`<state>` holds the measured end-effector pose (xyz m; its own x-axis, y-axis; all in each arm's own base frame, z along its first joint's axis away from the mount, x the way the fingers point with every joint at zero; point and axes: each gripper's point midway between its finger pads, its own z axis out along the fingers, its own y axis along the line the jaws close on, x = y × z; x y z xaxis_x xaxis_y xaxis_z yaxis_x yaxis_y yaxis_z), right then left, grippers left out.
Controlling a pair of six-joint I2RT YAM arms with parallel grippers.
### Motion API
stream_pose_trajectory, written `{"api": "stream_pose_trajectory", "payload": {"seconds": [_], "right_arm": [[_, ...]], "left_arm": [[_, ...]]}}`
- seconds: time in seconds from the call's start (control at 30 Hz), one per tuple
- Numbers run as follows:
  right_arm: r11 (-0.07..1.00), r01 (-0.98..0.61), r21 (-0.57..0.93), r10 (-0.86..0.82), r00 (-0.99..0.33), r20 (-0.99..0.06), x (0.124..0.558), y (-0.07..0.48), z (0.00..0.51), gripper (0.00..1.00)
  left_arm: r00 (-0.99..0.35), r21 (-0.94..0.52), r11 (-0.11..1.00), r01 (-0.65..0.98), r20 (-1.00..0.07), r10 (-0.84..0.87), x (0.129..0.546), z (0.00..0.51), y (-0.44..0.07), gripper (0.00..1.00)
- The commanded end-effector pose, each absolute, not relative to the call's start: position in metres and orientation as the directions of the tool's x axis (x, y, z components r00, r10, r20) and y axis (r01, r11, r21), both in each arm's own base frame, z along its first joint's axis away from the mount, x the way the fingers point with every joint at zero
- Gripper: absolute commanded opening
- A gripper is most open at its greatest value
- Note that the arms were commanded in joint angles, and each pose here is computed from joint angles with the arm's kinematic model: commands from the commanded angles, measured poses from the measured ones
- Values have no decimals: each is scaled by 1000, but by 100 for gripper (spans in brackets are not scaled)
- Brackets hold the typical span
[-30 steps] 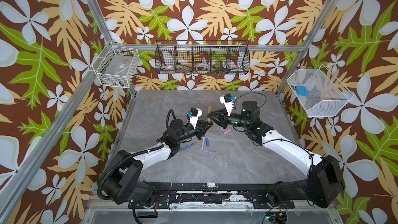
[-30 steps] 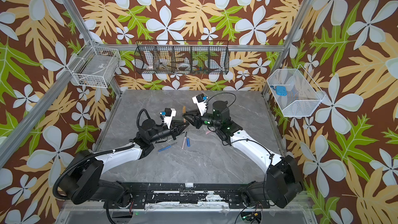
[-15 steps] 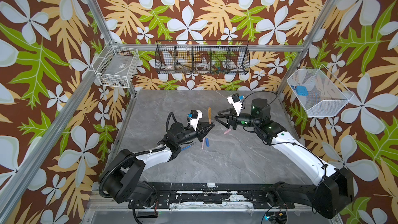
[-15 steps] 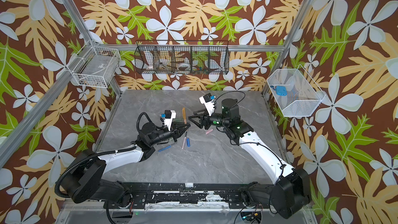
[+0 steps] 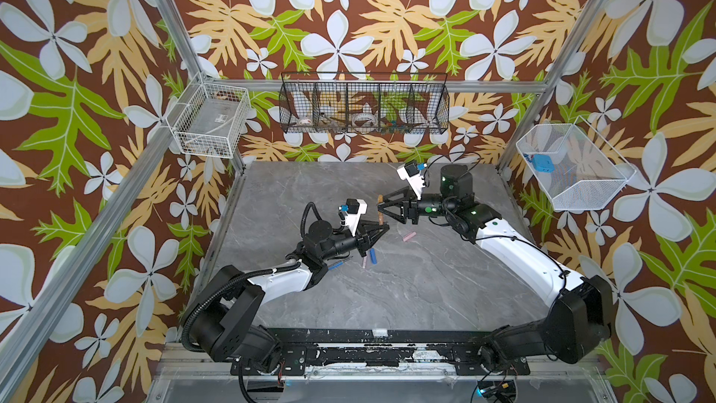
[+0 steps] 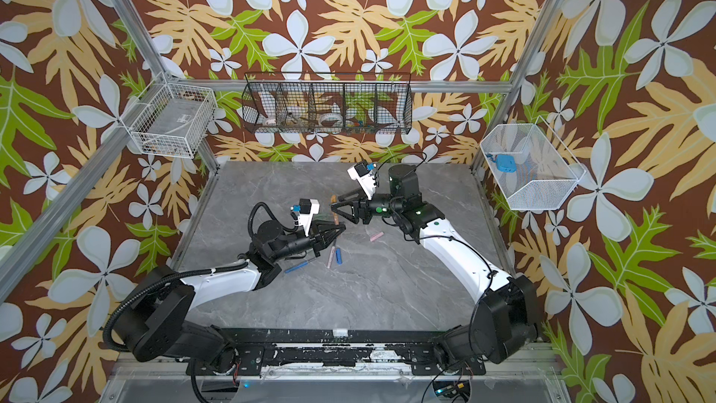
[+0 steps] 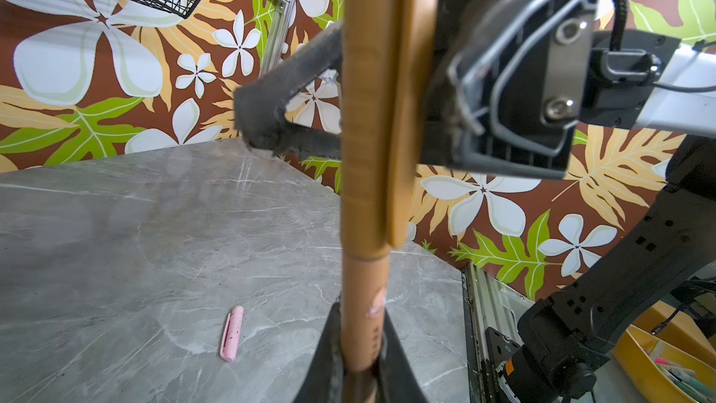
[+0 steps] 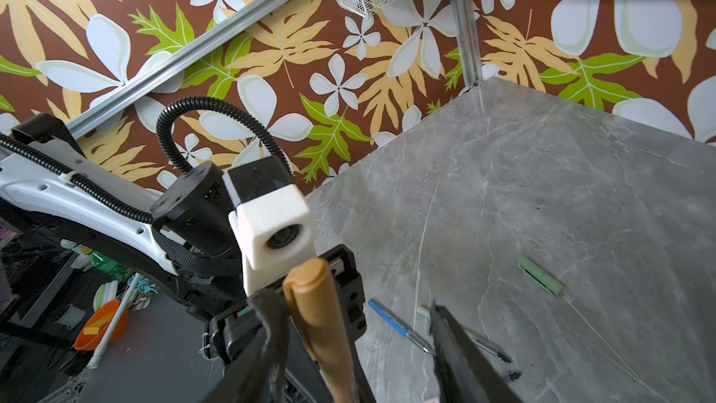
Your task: Insert the pens into the pen caps
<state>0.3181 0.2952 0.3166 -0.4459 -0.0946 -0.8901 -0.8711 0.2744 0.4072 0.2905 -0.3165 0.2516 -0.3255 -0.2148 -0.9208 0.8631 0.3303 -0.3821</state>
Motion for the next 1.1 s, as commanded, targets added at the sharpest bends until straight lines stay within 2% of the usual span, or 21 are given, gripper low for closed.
{"api": "stream_pose_trajectory", "payload": {"seconds": [0.0,0.3,0.47,0.6,0.67,0.8,1.07], "right_arm": [[216,-897,385,-89,-410,-908,313,299,327,56],[176,-901,397,-93,-416,-904,310,303,327,38],[181,-894,409,-119,-433,-894,310,303,316,16],[183,-891,417,-142,-443,-885,306,301,308,3],[181,-887,424,-148,-451,-880,304,301,304,0],[174,-877,448,-158,-474,-866,298,300,295,0],[177,-851,494,-168,-521,-837,289,298,273,0]], "left_arm": [[-315,-378,295,877,-918,-240,287,261,-318,0],[-338,-400,272,875,-908,-248,288,259,-322,0],[-331,-397,267,878,-907,-259,290,265,-323,0],[-305,-387,238,891,-897,-320,290,286,-319,0],[-279,-372,211,904,-886,-370,291,304,-313,0],[-210,-316,172,933,-866,-453,295,340,-303,0],[-62,-192,204,960,-857,-512,303,395,-299,0]]}}
